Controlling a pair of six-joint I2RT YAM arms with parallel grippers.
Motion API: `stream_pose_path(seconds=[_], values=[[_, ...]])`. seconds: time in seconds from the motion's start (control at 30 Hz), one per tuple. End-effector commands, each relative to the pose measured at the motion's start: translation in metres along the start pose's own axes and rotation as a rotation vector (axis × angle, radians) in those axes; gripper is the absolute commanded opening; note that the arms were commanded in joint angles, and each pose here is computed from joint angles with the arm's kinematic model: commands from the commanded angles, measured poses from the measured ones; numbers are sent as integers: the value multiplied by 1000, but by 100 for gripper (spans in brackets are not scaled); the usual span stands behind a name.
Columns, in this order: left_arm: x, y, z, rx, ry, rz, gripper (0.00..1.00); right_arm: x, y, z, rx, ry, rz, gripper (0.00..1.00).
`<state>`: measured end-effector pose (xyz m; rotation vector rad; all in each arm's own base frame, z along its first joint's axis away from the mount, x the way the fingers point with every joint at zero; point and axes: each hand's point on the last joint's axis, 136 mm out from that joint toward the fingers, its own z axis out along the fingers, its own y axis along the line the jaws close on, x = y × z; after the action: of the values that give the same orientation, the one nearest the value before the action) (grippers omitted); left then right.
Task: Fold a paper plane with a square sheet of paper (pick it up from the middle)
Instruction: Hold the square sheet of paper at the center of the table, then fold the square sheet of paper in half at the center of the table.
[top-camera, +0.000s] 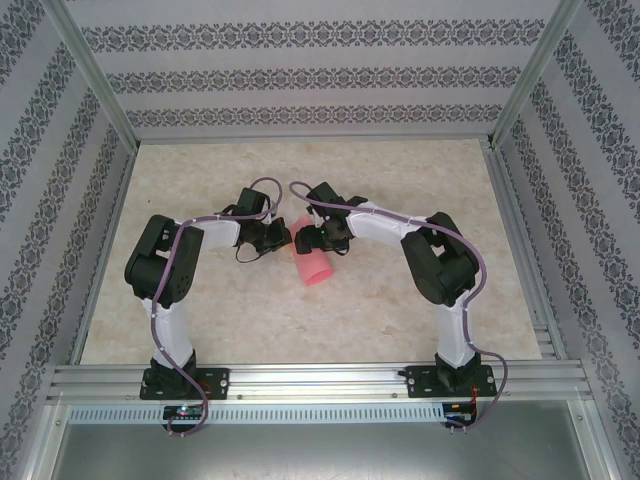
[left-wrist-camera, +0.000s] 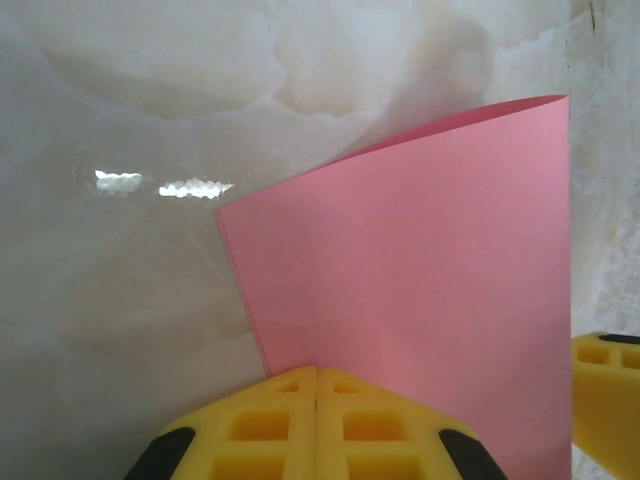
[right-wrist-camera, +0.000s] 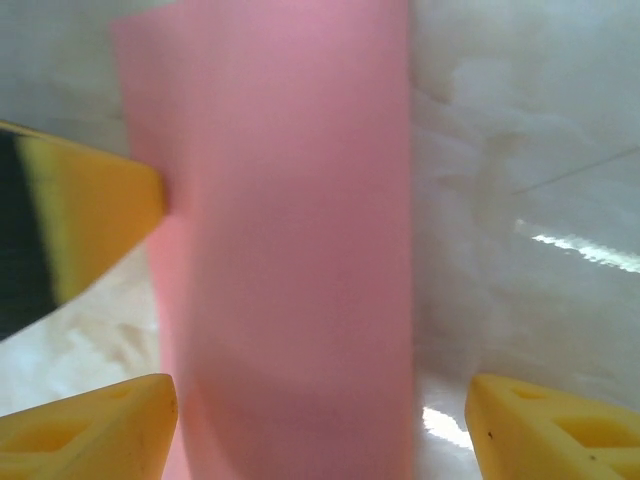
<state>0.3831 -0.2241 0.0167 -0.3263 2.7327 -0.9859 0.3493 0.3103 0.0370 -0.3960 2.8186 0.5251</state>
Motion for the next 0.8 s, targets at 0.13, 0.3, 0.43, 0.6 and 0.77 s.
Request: stream_pose_path(seconds=[0.13, 0.3, 0.43, 0.6, 0.77], values=[[37, 73, 17, -268, 96, -59, 3, -28, 26, -48, -115, -112, -29, 68], [38, 75, 17, -281, 99, -60, 3, -28, 36, -36, -173, -75, -25, 42], [39, 77, 18, -288, 102, -61, 2, -32, 45, -24, -239, -48, -22, 22], [41, 79, 19, -295, 106, -65, 1, -42, 43, -7, -250, -21, -1, 11], [42, 80, 18, -300, 111, -68, 1, -54, 26, 10, -193, -14, 33, 8]])
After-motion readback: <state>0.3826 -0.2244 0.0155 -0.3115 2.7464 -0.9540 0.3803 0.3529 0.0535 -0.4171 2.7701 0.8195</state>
